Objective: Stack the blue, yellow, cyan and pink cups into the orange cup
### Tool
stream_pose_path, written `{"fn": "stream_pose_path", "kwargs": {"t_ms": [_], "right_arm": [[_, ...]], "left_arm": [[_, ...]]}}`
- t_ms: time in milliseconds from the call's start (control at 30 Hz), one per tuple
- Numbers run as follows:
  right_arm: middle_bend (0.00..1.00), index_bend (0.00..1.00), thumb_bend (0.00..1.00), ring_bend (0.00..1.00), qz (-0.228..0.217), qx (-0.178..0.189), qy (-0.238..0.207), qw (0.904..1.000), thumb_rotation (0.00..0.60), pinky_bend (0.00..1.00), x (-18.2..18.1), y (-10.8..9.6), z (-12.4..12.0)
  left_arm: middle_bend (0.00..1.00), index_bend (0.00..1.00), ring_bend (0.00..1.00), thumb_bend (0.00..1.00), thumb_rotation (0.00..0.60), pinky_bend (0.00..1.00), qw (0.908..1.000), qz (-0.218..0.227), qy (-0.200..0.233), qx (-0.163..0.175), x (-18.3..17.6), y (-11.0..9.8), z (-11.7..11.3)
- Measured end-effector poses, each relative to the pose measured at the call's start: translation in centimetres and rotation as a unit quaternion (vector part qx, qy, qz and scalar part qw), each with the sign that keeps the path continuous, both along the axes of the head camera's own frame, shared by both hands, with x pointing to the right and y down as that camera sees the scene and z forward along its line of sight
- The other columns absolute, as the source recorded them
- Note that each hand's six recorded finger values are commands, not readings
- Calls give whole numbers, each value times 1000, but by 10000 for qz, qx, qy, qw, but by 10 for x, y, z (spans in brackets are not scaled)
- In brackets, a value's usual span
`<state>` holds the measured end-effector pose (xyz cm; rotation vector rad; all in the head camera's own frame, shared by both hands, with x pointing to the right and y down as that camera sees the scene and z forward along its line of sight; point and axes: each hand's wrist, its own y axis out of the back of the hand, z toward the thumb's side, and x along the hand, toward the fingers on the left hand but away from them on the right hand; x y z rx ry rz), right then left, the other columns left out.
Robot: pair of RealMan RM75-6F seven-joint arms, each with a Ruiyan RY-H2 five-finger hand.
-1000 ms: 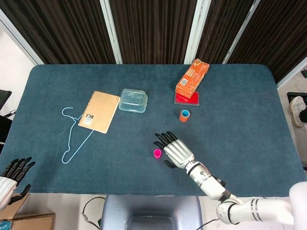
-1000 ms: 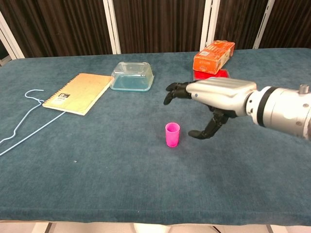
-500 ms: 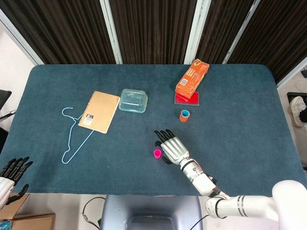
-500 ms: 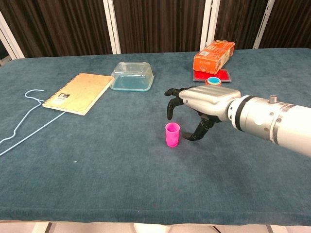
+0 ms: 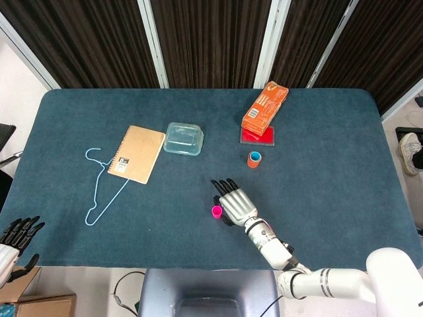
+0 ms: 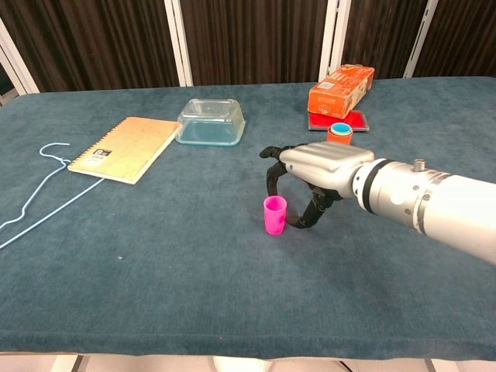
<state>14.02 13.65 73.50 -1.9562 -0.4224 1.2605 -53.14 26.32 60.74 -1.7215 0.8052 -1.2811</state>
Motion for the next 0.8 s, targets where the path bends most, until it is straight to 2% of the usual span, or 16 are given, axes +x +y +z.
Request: {"fn": "stream_pose_path", "kwargs": {"t_ms": [567,700,800], "right_arm": [[41,619,454,0,252,59,-163,9995,600,162,-5,-7,0],[41,619,454,0,488,187,-338,9981,600,162,-1,-19,-10],[42,619,454,0,766,451,-462,9950,600,162,6,-39,-22]], "left_arm": [[0,0,0,434,600,76,10000,-15,13,30,-1,0,-2],[0,0,0,434,600,76,10000,1,0,11,-1,1,-1],[0,0,0,435,600,76,10000,11,-13,2,0,1,0]]}}
